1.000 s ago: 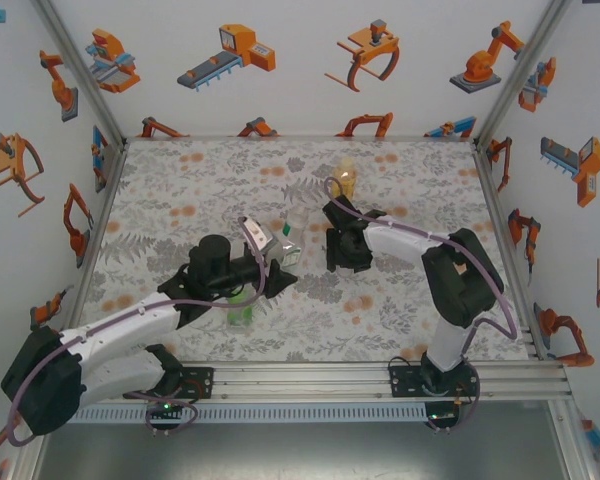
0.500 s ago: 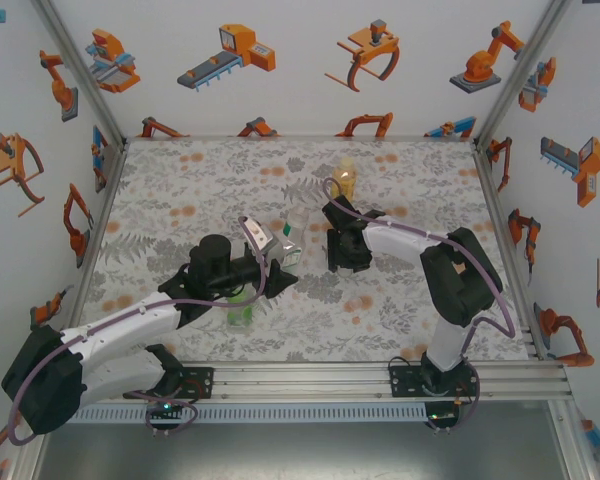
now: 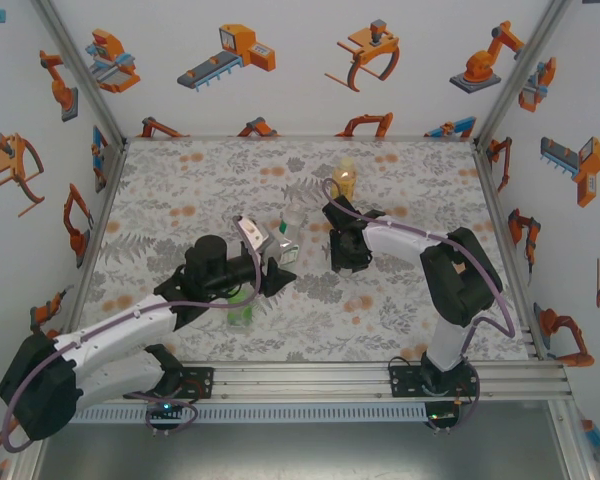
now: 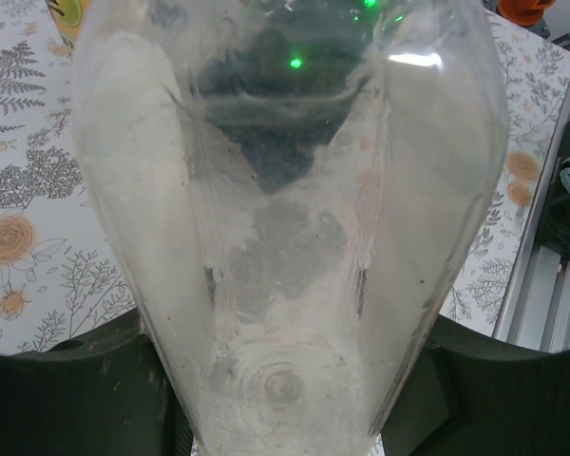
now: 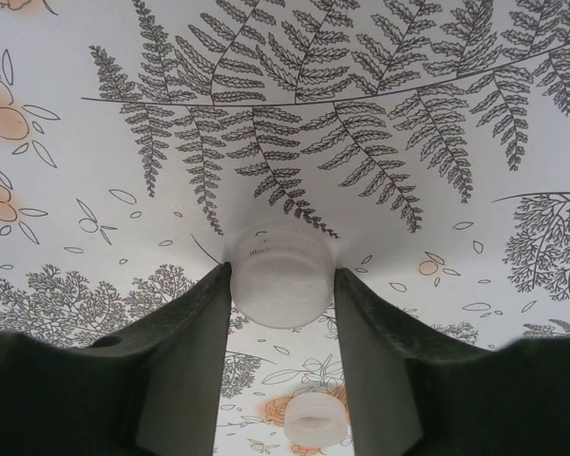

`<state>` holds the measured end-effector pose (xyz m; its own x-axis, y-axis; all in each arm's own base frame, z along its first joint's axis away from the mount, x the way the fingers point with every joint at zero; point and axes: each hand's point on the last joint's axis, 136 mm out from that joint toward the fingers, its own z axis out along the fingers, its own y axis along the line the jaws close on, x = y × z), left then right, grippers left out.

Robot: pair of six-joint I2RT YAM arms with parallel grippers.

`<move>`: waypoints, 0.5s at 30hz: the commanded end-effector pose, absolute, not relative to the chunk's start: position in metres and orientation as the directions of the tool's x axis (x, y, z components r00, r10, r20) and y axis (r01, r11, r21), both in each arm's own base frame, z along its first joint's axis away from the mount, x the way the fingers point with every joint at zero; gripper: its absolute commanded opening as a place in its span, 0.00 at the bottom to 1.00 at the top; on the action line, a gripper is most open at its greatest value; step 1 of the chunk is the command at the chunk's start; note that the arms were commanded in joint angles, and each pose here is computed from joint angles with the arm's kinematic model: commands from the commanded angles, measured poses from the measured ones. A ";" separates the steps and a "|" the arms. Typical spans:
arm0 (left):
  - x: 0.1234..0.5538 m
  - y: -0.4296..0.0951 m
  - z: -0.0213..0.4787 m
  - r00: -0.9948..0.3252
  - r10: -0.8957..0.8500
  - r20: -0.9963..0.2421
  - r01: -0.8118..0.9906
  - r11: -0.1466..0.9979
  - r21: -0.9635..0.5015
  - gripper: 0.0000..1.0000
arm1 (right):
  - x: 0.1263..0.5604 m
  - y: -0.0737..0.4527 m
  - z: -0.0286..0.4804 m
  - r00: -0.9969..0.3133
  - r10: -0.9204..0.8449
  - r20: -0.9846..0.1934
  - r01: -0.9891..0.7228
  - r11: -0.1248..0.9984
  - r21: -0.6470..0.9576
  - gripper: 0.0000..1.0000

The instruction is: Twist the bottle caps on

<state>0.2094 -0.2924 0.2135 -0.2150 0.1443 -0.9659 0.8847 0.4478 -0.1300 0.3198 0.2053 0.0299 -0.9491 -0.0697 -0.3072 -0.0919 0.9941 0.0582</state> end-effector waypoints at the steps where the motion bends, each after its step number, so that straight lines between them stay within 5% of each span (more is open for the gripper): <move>1: 0.208 -0.289 0.222 -0.205 0.127 -0.970 0.881 0.455 -0.127 0.00 | 0.310 0.202 0.015 -0.960 -0.094 -0.262 -0.105 0.994 0.026 0.41; 15: 0.206 -0.289 0.219 -0.184 0.192 -0.964 0.892 0.444 -0.081 0.00 | 0.311 0.213 0.082 -0.923 -0.125 -0.364 -0.181 0.976 0.122 0.33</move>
<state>0.2082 -0.2868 0.2063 -0.2301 0.1770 -0.9569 0.8760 0.4660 -0.1244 0.3138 0.2058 0.0484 -0.9443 -0.0931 -0.3157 -0.1242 0.9891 0.0797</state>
